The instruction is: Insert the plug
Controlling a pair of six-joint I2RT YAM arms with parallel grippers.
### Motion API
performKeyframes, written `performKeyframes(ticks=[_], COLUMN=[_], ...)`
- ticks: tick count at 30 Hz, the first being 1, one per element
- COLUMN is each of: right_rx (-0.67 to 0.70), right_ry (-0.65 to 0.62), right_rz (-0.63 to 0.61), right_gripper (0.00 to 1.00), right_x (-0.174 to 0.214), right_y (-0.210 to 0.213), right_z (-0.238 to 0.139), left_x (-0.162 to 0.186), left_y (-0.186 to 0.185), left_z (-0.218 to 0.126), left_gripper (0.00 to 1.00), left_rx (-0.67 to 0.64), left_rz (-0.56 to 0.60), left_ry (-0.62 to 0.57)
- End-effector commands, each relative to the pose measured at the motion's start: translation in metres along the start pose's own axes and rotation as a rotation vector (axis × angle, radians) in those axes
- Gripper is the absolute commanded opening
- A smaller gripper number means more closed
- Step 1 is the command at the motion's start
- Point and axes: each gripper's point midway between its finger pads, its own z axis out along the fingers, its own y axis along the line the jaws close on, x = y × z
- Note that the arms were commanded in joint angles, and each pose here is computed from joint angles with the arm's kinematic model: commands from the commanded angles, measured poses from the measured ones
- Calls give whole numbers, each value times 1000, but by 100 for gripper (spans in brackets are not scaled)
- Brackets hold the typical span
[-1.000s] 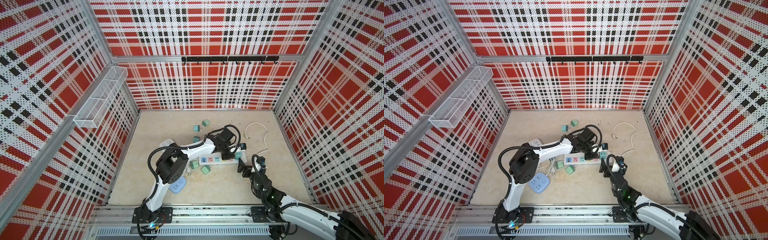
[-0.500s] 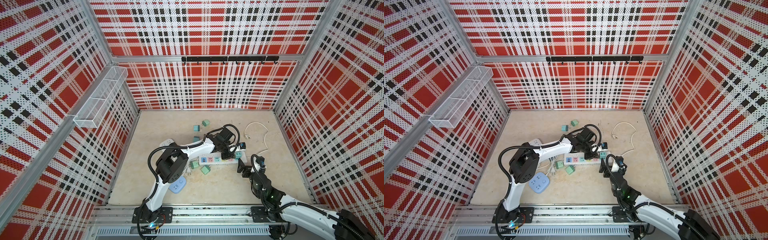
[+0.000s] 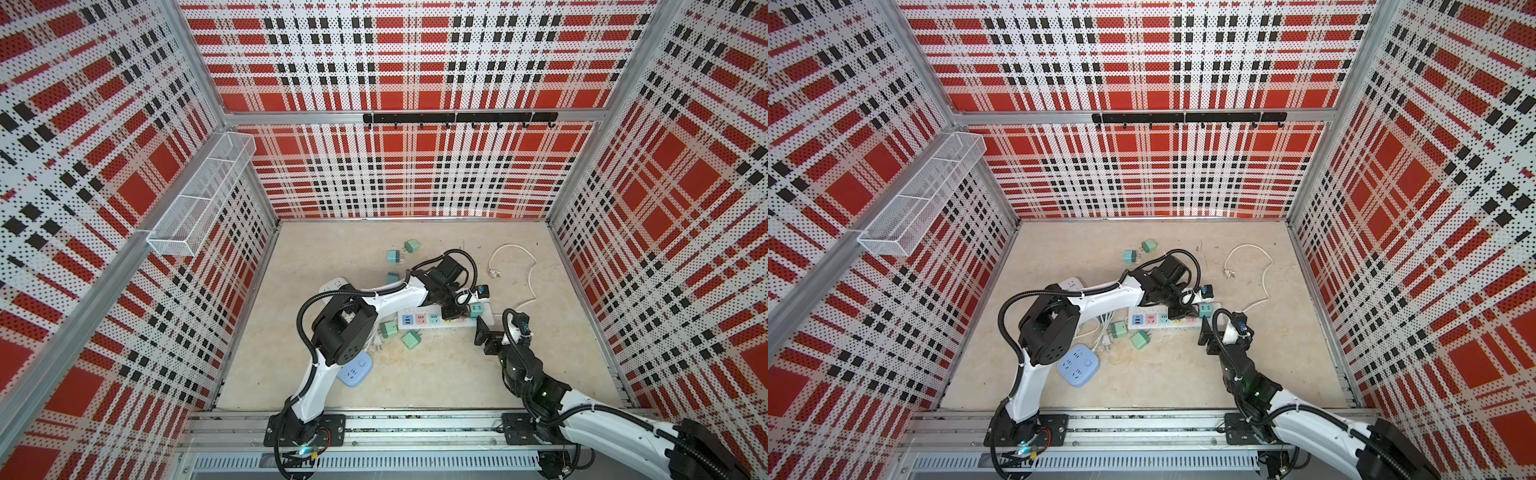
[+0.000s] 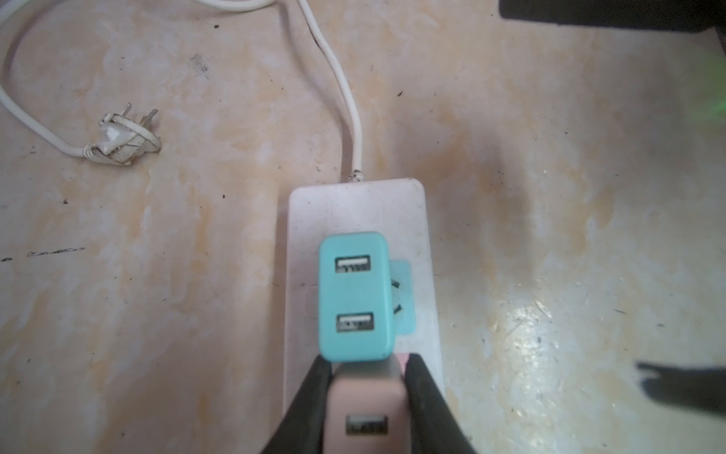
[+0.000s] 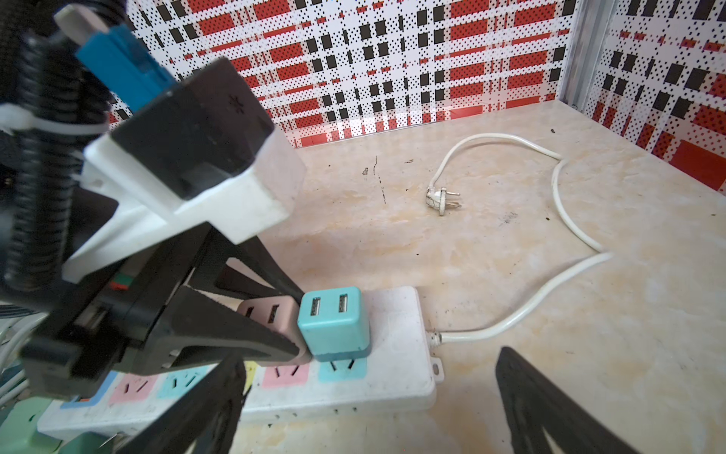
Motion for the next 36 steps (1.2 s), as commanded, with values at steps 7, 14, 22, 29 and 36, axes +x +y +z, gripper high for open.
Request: performKeyframes(ticks=[7,14,22,29,36], right_rx=[-1,-1,0,2,4], right_ry=[-20,-20,-20,-21,-22], right_rz=[23,22,24,27,26], right_gripper=[100,100,100,100,100], right_x=[-3,-3,-3,-3,-3], right_y=[-1,-1,-1,-2,-2], right_z=[0,0,0,0,0], left_x=[43,58,67,53,12], left_y=[-16,-20,-22,-18,0], left_z=[21,28,34,23,-8], left_gripper=[0,0,0,35,99], left_rx=[58,56,67,54,-15], left_rz=[-40,-52,-82,-103,-92], left_ry=[106,150,168,124,50])
